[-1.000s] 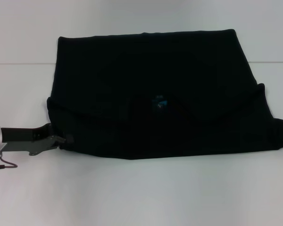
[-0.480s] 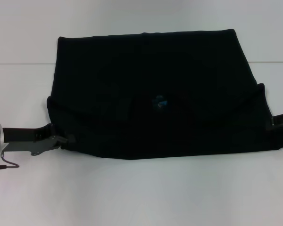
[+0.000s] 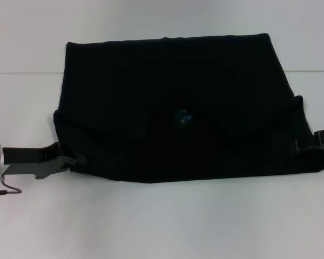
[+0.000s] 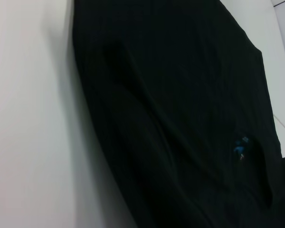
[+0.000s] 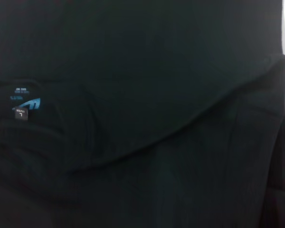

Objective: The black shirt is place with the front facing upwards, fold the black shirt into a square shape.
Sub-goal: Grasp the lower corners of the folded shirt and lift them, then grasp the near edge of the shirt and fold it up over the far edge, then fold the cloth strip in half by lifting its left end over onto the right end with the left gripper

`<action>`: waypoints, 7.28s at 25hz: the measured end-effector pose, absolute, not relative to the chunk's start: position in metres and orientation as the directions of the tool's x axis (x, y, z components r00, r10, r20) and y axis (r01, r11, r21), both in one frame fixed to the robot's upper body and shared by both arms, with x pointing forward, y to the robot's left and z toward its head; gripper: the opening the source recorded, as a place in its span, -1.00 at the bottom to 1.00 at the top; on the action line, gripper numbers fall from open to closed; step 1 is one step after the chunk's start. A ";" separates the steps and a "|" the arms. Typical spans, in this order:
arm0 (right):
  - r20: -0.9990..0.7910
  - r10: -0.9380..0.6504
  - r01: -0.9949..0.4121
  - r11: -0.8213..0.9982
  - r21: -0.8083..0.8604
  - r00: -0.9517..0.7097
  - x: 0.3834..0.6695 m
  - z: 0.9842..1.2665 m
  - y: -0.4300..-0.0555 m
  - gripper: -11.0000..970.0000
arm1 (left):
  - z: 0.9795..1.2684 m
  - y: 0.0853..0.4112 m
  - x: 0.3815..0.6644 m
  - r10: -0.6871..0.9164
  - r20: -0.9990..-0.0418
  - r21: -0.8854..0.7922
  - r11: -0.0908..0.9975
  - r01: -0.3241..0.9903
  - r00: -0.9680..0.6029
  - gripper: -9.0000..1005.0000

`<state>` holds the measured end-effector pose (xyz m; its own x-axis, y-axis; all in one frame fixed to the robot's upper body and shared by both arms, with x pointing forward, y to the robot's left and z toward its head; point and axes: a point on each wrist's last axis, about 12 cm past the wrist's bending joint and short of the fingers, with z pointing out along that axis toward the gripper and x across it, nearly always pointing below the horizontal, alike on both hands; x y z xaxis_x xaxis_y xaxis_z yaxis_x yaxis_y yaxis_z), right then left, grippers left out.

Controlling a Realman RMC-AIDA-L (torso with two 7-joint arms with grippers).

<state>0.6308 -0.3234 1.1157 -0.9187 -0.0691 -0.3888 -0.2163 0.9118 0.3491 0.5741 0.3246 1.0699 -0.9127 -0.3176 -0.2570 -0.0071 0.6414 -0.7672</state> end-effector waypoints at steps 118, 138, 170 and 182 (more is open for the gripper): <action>-0.819 0.131 -0.144 0.957 0.251 -0.559 0.691 1.108 -0.241 -0.93 | 1.069 0.309 0.630 -0.615 -0.559 -0.695 0.713 -0.090 -0.556 -0.90; -0.872 0.067 -0.499 0.797 0.339 -0.484 0.627 1.093 -0.278 0.27 | 1.070 0.372 0.582 -0.687 -0.461 -0.817 0.576 -0.034 -0.561 0.32; -0.945 -0.176 -0.859 0.487 0.160 -0.276 0.520 1.048 -0.279 0.92 | 1.047 0.396 0.491 -0.648 0.055 -0.843 0.378 -0.383 -0.760 0.77; -0.934 -0.221 -0.879 0.450 0.157 -0.281 0.519 1.045 -0.273 0.92 | 1.042 0.383 0.506 -0.662 0.059 -0.841 0.371 -0.395 -0.747 0.76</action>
<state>0.5193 -0.2725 1.0450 -0.2806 -0.2214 -0.9340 -0.8790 0.4500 0.1574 0.5062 0.3832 1.0418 -0.7473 -0.6619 0.0589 -0.3946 0.3708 -0.8407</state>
